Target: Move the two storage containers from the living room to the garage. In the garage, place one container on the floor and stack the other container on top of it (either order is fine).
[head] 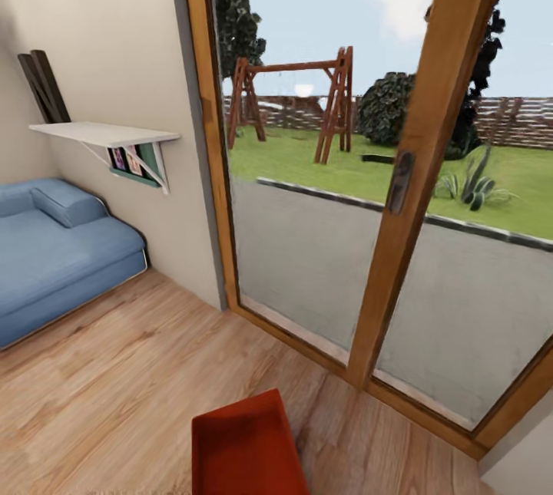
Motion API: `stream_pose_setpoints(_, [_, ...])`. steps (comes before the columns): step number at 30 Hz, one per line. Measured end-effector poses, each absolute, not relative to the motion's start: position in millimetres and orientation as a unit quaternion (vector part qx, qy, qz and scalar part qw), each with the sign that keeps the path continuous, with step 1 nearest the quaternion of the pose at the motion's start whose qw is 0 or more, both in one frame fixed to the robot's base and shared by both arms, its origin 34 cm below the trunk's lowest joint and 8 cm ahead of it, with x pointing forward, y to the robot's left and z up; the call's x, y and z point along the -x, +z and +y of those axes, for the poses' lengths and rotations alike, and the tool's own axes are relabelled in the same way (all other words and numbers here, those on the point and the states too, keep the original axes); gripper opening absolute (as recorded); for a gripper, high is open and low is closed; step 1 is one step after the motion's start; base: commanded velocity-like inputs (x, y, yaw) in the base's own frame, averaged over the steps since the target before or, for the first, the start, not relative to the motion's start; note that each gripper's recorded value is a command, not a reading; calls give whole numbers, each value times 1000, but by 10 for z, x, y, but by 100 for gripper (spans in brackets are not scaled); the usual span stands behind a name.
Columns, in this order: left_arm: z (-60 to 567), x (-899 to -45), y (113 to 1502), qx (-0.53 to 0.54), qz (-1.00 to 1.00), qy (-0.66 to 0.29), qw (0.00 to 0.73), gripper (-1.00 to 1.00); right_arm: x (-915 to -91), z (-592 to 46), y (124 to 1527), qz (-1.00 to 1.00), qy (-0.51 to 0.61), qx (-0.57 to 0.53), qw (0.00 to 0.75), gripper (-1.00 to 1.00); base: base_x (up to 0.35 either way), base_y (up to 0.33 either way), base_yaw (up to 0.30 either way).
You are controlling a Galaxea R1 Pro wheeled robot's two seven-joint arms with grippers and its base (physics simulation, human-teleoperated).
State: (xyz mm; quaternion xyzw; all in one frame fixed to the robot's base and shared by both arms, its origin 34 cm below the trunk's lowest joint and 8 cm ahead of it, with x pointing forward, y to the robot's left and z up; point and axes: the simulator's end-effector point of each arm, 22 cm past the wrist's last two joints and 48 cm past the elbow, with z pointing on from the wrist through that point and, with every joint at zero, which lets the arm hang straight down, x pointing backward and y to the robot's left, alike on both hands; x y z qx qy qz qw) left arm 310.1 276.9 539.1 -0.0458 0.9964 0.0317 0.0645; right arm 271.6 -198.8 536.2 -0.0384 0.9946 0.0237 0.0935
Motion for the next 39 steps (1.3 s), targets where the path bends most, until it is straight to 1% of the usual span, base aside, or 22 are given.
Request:
stream_pose_setpoints(18, [2769, -3100, 5391, 46, 996, 32, 64, 100, -2715, -1989, 5362, 995, 24, 39, 93, 100, 0, 0, 264])
stream_pose_setpoints(24, [2766, -3100, 5391, 45, 996, 31, 64, 100, -2715, -1989, 5362, 995, 24, 39, 94, 100, 0, -31, 55])
stream_pose_setpoints(33, [2758, -3101, 5390, 45, 996, 31, 65, 100, -2718, -1988, 5362, 995, 24, 39, 94, 100, 0, -226, 2])
stream_pose_setpoints(39, [2768, -3098, 5389, 46, 996, 32, 64, 100, -2713, -1988, 5361, 995, 24, 39, 93, 100, 0, -26, 70])
